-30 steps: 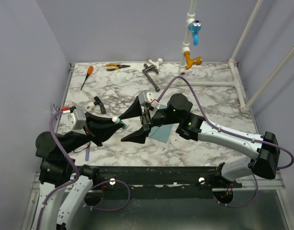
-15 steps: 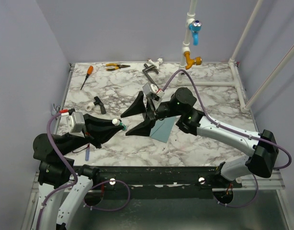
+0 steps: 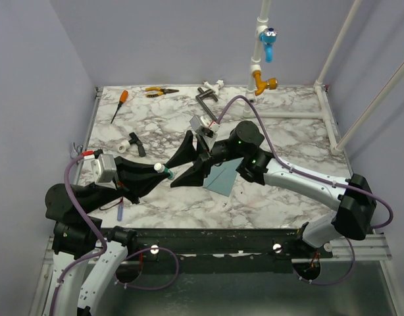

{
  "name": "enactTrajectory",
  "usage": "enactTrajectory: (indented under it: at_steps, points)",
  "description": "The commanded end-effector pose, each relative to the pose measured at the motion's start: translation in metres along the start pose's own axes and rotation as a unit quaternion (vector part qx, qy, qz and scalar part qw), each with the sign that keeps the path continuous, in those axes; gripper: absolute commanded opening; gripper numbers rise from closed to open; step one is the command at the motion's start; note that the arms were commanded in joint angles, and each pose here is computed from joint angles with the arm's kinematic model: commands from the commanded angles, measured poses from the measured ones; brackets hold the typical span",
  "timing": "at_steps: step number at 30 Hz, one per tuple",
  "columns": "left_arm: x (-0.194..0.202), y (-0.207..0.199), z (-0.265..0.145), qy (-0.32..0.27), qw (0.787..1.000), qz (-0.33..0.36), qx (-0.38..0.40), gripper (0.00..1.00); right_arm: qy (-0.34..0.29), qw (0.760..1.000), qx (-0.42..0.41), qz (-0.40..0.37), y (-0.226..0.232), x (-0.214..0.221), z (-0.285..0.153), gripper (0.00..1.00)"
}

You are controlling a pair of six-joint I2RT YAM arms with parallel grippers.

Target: Place the letter into the envelope and seal it

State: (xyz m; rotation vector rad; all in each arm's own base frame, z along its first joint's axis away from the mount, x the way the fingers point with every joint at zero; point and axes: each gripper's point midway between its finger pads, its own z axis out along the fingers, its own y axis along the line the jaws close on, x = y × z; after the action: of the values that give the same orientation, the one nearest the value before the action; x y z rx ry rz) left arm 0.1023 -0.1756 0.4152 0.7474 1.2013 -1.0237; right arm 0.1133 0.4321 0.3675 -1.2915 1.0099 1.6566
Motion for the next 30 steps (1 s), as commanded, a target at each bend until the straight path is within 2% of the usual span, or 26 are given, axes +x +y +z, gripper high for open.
enactTrajectory:
  at_steps: [1, 6, 8, 14, 20, 25, 27, 30]
  points:
    - [-0.009, -0.008, -0.001, -0.009, 1.000, 0.017, 0.012, 0.00, -0.011, 1.000, -0.024, -0.008, 0.006, -0.012, 0.005, 0.58]
    - [-0.011, -0.008, -0.001, -0.010, 1.000, 0.020, 0.012, 0.00, -0.015, 0.999, -0.032, -0.005, 0.008, -0.013, 0.007, 0.56]
    - [-0.012, -0.007, -0.001, -0.011, 1.000, 0.018, 0.010, 0.00, -0.013, 0.999, -0.032, -0.002, 0.007, -0.012, 0.007, 0.46]
    - [-0.013, -0.003, 0.000, -0.015, 1.000, 0.014, -0.003, 0.00, -0.016, 1.000, -0.015, 0.002, 0.002, -0.015, 0.007, 0.01]
    - [-0.006, 0.014, -0.002, -0.011, 0.999, 0.022, -0.045, 0.00, -0.034, 0.989, 0.147, -0.008, -0.039, -0.025, -0.002, 0.01]
    - [0.002, 0.023, -0.001, -0.006, 0.998, 0.004, -0.063, 0.00, -0.018, 0.987, 0.157, -0.011, -0.040, -0.021, -0.004, 0.02]
    - [-0.002, 0.023, -0.001, -0.008, 0.998, 0.009, -0.065, 0.00, 0.005, 0.988, 0.151, -0.024, -0.037, -0.013, -0.007, 0.12]
    - [-0.008, 0.019, -0.002, -0.013, 0.998, 0.020, -0.060, 0.00, 0.053, 0.990, 0.118, -0.054, -0.026, 0.006, -0.011, 0.39]
